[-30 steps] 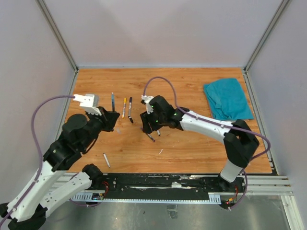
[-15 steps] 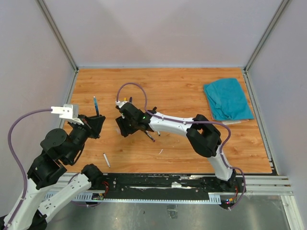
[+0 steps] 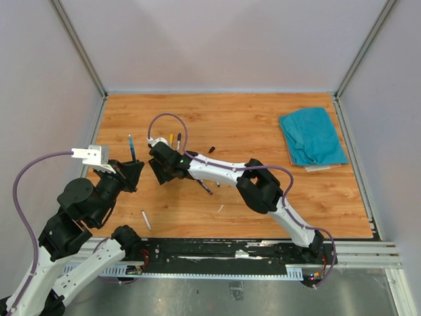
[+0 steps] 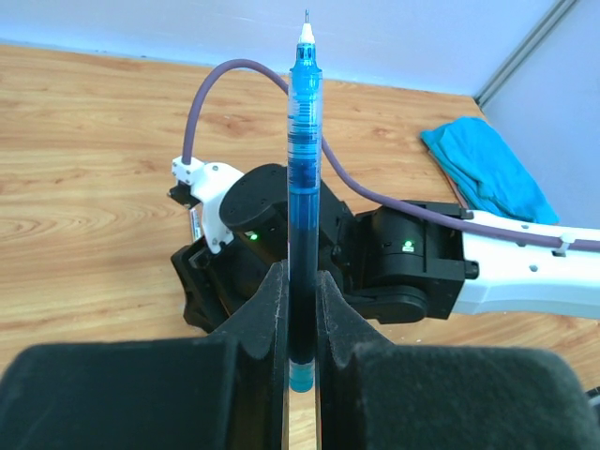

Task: Insert the pens into the pen caps
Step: Move the pen cap to the center of the board.

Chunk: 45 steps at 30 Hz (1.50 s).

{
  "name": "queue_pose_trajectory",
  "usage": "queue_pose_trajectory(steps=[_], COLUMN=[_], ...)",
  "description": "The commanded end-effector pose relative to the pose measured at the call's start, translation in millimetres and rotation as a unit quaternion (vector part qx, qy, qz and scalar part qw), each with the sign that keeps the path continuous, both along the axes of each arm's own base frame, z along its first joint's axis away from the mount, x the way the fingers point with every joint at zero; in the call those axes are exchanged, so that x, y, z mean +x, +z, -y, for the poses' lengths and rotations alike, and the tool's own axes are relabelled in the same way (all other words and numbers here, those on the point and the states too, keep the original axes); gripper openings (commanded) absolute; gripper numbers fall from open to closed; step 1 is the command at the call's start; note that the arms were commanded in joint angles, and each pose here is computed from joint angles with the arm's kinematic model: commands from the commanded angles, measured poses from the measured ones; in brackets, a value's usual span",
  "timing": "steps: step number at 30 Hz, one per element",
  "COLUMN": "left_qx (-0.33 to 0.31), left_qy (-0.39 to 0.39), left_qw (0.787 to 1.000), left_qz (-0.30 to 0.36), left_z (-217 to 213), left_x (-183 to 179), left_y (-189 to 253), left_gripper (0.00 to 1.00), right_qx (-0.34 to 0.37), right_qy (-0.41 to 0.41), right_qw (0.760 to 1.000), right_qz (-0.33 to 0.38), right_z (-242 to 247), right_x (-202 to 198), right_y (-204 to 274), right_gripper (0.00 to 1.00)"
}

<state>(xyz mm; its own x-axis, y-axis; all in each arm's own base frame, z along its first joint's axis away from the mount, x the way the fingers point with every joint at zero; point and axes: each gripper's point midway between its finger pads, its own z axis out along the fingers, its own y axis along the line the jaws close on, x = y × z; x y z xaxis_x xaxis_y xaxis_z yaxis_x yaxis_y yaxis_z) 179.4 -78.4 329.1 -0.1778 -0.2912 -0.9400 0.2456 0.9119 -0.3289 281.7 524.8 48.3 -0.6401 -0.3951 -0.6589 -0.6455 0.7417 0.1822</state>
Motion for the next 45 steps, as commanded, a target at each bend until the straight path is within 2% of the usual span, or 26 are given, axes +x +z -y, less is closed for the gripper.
queue_pose_trajectory(steps=[1, 12, 24, 27, 32, 35, 45], left_qx=[0.002, 0.001, 0.001, 0.002, 0.004, 0.005, 0.018], left_qy=[0.007, 0.006, 0.009, 0.007, 0.002, -0.003, -0.052], left_qw=[1.000, 1.000, 1.000, 1.000, 1.000, 1.000, 0.998], left_qz=[0.007, 0.008, 0.010, 0.010, 0.009, 0.010, -0.009], left_z=[-5, -5, -5, -4, -1, 2, 33], left_x=[-1, -2, -1, 0, 1, 3, 16], left_y=[-1, -2, -2, -3, -4, -4, -15], left_gripper=[0.00, 0.00, 0.00, 0.01, 0.00, 0.01, 0.00], right_qx=[-0.014, -0.066, -0.130, -0.110, -0.015, 0.026, 0.009], right_qy=[0.002, 0.000, 0.033, 0.031, 0.058, 0.065, 0.025], right_qw=[1.000, 0.998, 0.990, 0.993, 0.996, 0.995, 0.998], right_qz=[0.006, 0.020, 0.031, 0.038, 0.062, 0.067, 0.049], right_z=[-12, -6, 1, 1, 1, 19, 145], right_x=[-8, -7, -18, -20, -34, -49, -90], right_y=[-5, -27, -44, -27, 30, 62, 58], right_gripper=[0.51, 0.41, 0.18, 0.16, 0.14, 0.15, 0.15])
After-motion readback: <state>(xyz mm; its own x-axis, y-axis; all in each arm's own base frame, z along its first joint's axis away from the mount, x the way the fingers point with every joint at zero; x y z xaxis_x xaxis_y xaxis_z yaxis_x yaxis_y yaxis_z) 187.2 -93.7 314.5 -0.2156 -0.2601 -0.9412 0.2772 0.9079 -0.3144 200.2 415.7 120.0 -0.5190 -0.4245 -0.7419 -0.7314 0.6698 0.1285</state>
